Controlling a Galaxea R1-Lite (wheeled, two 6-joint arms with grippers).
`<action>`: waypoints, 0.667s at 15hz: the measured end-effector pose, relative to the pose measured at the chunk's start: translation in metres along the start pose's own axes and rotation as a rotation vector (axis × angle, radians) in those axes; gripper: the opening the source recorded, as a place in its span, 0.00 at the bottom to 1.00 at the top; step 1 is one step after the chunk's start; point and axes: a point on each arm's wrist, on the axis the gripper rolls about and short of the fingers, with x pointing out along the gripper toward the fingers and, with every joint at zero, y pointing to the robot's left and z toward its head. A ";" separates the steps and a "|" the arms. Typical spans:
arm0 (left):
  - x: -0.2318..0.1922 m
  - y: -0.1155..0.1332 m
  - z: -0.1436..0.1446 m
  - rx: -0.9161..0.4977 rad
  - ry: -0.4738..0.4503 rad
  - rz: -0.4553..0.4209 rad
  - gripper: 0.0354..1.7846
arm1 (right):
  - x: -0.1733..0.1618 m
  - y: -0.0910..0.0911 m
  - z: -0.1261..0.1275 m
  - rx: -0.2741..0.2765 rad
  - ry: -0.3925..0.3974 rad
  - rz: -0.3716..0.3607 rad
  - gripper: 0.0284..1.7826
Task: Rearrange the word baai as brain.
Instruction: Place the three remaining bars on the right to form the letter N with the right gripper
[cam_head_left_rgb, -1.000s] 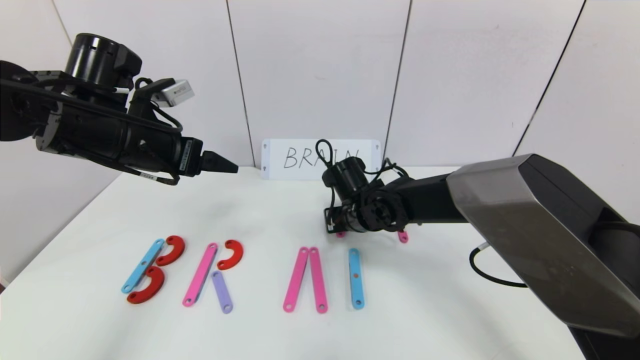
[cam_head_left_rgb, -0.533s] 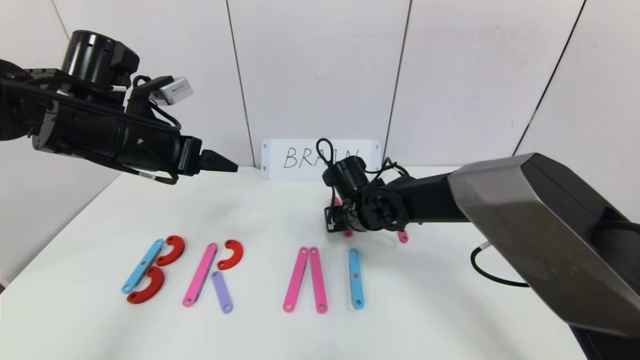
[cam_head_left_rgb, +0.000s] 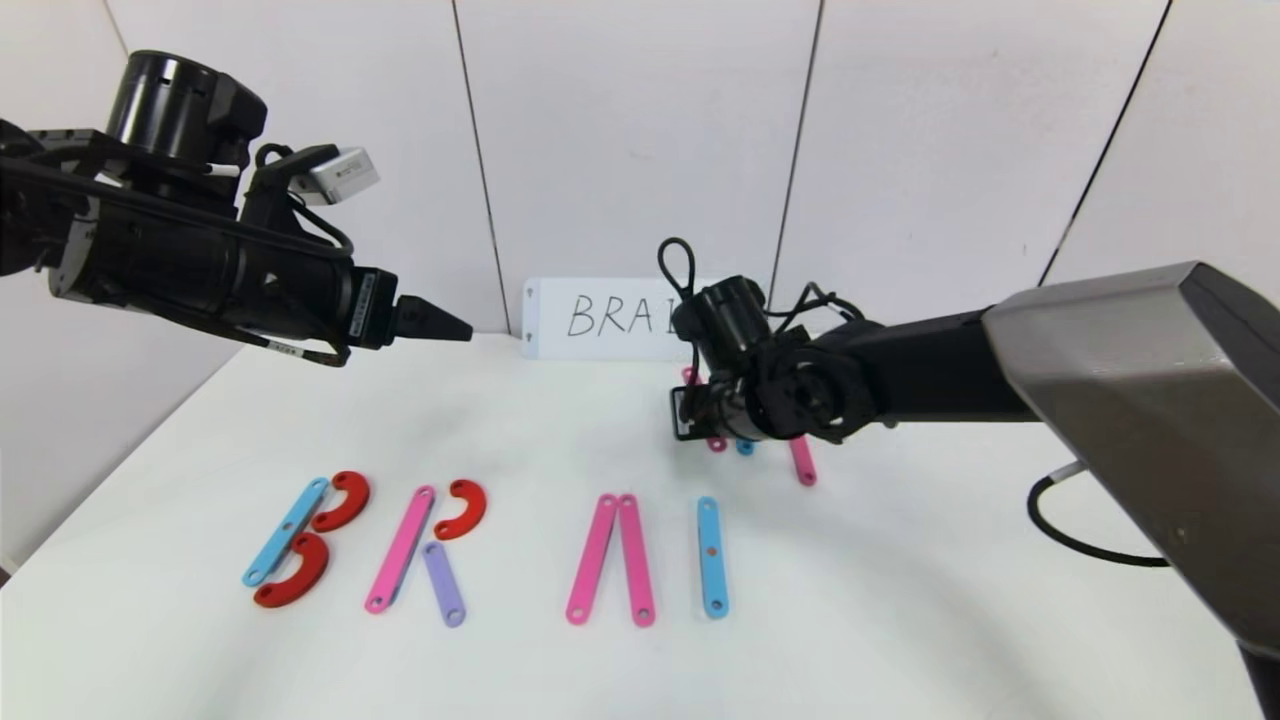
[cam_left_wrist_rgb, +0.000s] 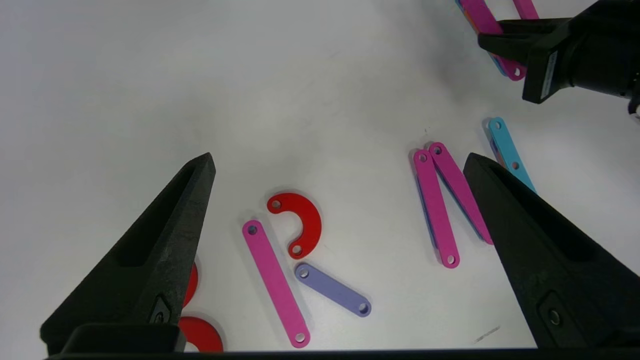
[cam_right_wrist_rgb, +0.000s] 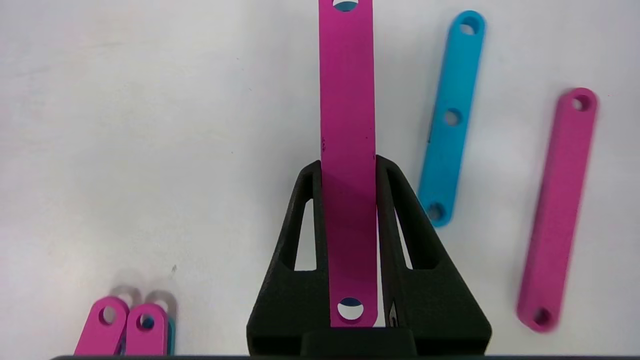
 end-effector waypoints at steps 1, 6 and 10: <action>-0.001 0.000 0.000 0.001 -0.002 0.001 0.97 | -0.010 -0.005 -0.001 0.008 0.005 -0.003 0.15; -0.001 -0.001 0.000 0.002 -0.002 -0.001 0.97 | -0.056 -0.030 -0.033 0.048 0.078 -0.049 0.15; 0.001 -0.004 -0.001 0.006 0.005 -0.010 0.97 | -0.088 -0.052 -0.067 0.067 0.149 -0.080 0.15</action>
